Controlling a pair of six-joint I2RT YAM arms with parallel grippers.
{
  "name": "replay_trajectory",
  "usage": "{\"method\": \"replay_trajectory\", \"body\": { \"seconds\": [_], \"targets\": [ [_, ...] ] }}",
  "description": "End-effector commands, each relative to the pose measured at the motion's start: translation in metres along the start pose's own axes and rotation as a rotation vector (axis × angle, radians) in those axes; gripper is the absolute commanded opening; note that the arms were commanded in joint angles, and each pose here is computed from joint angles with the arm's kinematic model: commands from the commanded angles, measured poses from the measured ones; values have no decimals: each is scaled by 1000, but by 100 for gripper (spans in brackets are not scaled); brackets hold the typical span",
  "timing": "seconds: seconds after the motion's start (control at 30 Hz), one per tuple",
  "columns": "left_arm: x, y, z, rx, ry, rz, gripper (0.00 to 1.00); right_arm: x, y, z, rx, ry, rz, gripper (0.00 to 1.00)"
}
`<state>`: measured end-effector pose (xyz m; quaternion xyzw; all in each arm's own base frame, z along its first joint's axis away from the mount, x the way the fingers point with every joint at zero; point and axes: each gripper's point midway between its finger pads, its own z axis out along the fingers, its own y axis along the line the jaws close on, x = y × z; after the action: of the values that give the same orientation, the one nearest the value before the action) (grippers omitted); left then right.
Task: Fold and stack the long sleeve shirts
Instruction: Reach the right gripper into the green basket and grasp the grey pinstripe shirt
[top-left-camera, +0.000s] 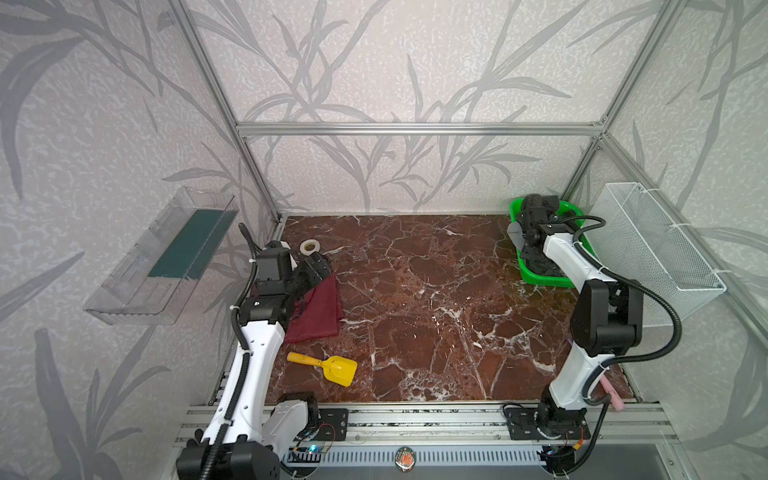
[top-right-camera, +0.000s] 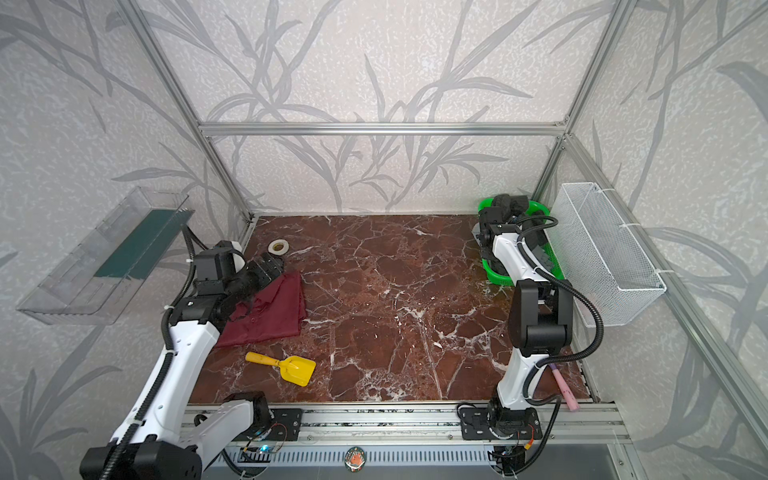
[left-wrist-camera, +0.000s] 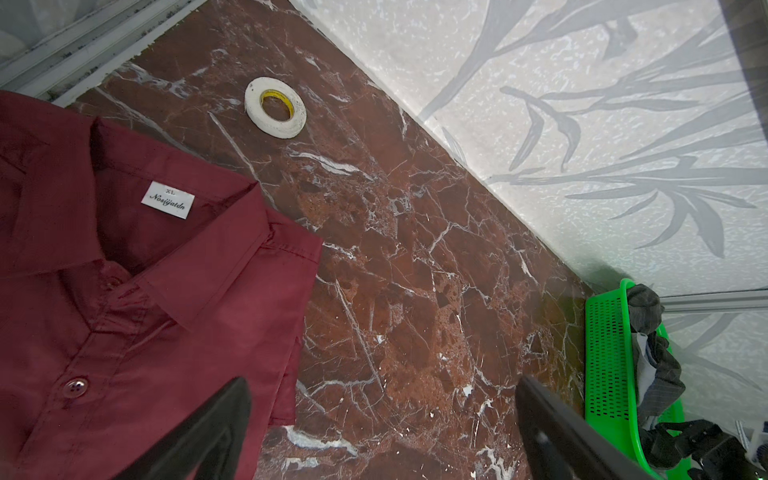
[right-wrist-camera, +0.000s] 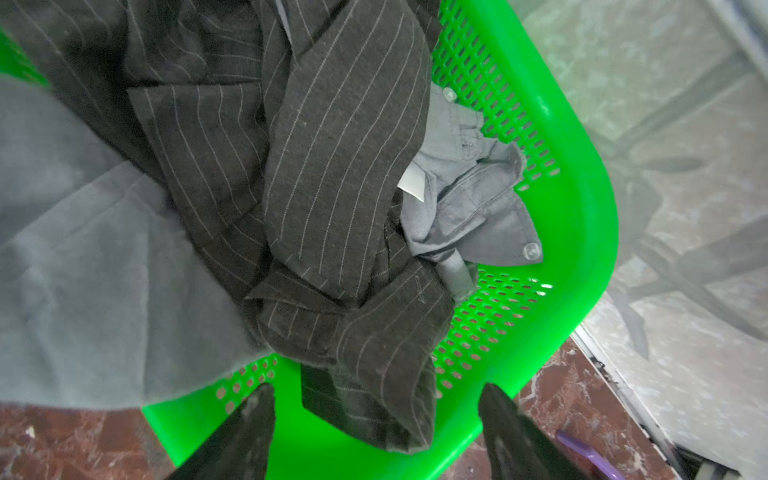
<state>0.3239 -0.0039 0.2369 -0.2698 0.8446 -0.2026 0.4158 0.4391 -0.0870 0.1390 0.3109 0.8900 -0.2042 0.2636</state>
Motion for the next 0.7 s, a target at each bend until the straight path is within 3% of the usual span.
{"method": "replay_trajectory", "body": {
  "seconds": [0.0,0.07,0.47,0.67],
  "targets": [
    [10,3,-3,-8,34,10,99,-11,-5,-3,42,-6,5,64],
    [11,1,-3,3,40,6,98,-12,-3,-1,35,-13,-2,61],
    [14,0,-1,16,56,7,97,14,-3,22,79,50,-29,61],
    [15,1,-1,11,58,8,97,21,0,26,59,64,-29,40]
  ]
}}
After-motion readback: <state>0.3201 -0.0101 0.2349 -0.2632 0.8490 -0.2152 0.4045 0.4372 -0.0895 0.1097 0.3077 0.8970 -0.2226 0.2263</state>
